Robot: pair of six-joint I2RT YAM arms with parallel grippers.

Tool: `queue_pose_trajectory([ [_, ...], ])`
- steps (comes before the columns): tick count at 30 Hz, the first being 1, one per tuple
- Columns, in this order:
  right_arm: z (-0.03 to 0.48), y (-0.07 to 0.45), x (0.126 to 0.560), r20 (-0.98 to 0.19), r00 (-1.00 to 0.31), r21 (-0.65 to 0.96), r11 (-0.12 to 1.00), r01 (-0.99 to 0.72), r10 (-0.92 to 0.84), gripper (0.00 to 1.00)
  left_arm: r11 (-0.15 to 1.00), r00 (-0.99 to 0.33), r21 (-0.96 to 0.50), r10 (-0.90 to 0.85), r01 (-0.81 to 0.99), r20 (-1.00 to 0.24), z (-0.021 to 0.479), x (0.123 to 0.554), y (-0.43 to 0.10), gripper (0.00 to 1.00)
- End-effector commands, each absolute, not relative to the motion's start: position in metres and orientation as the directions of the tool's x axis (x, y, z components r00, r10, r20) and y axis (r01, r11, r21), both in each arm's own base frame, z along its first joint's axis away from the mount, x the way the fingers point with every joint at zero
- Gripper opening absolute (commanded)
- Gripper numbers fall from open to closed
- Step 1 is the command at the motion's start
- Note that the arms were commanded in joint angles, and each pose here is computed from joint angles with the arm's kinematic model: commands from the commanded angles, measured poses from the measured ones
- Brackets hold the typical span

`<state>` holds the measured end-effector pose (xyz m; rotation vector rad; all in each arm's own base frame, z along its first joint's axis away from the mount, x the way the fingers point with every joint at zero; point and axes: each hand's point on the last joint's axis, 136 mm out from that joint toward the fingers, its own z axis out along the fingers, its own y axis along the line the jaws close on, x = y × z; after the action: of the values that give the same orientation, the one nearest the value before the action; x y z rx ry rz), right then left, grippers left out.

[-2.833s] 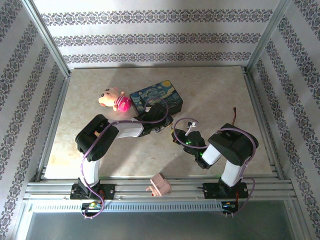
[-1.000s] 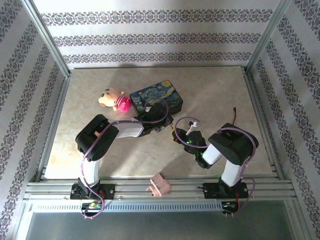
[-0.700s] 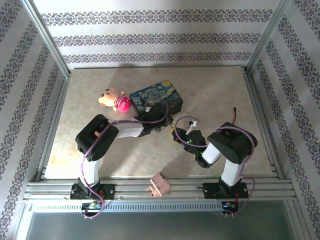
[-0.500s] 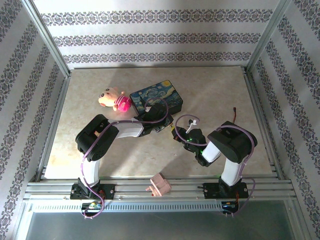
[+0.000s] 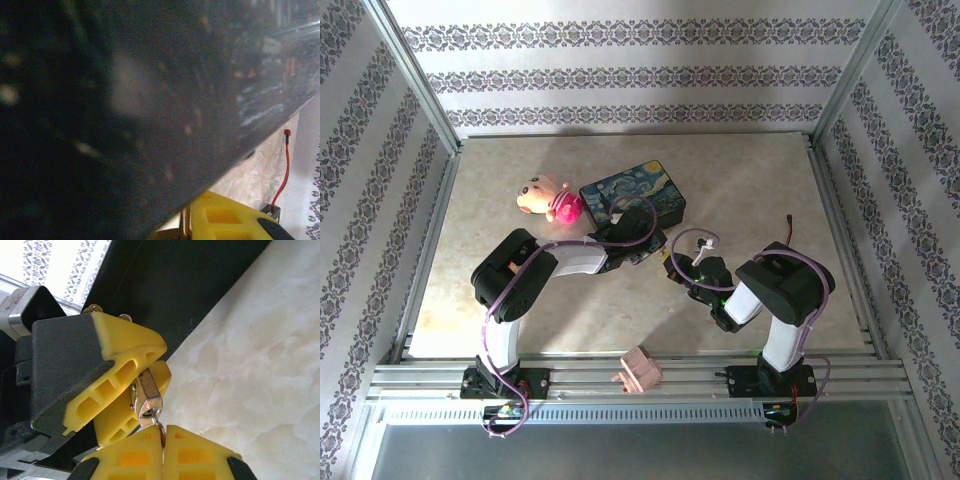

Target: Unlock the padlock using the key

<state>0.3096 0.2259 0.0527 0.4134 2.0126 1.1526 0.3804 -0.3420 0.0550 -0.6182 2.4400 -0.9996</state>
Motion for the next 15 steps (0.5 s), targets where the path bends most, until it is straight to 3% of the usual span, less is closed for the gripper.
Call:
queue_pose_trajectory([
  [1, 0.0663, 0.2295, 0.3141, -0.462, -0.638, 0.853, 0.505, -0.130, 0.616, 0.00, 0.605, -0.866, -0.754, -0.490, -0.255, -0.100, 0.0423, 0.3554, -0.3673, 0.25],
  [15, 0.0689, 0.2331, 0.3152, -0.463, -0.651, 0.855, 0.497, -0.149, 0.601, 0.00, 0.601, -0.873, -0.762, -0.477, -0.241, -0.100, 0.0434, 0.3542, -0.3694, 0.25],
])
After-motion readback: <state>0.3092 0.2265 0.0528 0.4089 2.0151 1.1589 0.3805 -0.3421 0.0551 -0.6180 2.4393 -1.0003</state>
